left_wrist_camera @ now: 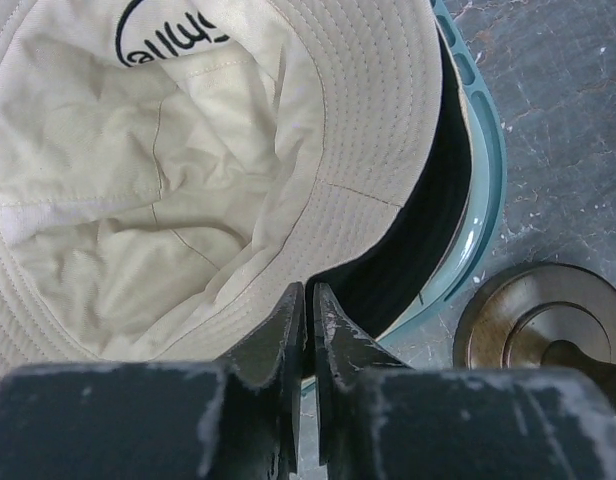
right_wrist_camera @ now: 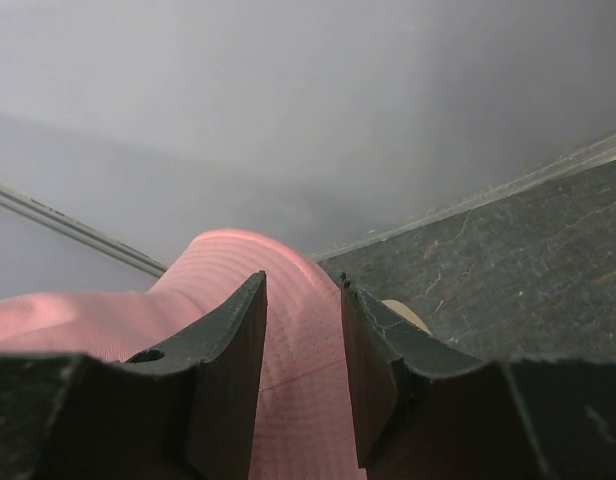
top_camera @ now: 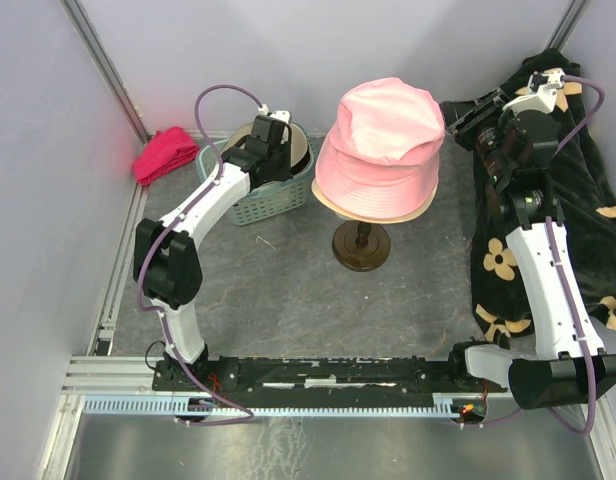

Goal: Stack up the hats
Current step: Pick up the hat from the bin.

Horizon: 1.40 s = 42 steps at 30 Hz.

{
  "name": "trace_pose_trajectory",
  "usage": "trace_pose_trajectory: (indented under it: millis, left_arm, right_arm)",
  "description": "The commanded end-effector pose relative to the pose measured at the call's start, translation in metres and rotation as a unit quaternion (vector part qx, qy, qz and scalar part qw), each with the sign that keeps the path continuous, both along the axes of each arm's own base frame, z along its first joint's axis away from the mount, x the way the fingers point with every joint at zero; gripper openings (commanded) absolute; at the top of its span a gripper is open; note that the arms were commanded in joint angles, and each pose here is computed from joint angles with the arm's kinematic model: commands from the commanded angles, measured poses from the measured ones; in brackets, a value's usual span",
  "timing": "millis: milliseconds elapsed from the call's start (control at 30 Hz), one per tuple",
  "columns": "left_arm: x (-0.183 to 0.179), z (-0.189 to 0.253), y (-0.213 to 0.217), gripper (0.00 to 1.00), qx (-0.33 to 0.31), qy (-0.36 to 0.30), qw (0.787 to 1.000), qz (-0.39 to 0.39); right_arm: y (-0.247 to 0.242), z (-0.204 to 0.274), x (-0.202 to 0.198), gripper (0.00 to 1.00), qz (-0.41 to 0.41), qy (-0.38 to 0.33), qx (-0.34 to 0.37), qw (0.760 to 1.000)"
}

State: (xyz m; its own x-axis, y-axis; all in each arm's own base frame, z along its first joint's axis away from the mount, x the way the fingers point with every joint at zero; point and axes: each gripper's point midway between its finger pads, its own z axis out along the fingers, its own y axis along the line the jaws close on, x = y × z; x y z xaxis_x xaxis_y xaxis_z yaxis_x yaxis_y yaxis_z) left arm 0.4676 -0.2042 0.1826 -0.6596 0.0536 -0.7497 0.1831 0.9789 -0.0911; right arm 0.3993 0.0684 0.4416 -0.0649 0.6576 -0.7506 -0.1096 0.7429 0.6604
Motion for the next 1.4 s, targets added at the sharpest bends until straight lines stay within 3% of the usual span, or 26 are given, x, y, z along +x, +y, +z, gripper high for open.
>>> trace_pose_trajectory:
  millis: [0, 67, 433, 967, 1367]
  left_arm:
    - [-0.001, -0.006, 0.01, 0.09, 0.022, 0.008, 1.0, -0.01]
    - [0.001, -0.001, 0.012, 0.03, 0.022, 0.0, 1.0, -0.004]
    - [0.021, 0.087, 0.038, 0.03, -0.029, -0.12, 0.99, 0.065]
    - [0.015, 0.213, 0.047, 0.03, -0.174, -0.256, 0.941, 0.137]
    - [0.011, 0.268, 0.064, 0.03, -0.211, -0.296, 0.912, 0.191]
  right_arm:
    - [-0.002, 0.033, -0.006, 0.44, -0.006, -0.05, -0.005, 0.999]
    - [-0.002, 0.034, -0.006, 0.43, -0.006, -0.051, -0.005, 0.999]
    - [-0.004, 0.047, -0.006, 0.43, -0.01, -0.059, -0.009, 0.998]
    - [-0.005, 0.047, -0.005, 0.43, -0.015, -0.062, -0.015, 0.998]
    - [-0.003, 0.056, -0.009, 0.43, -0.008, -0.074, -0.012, 0.997]
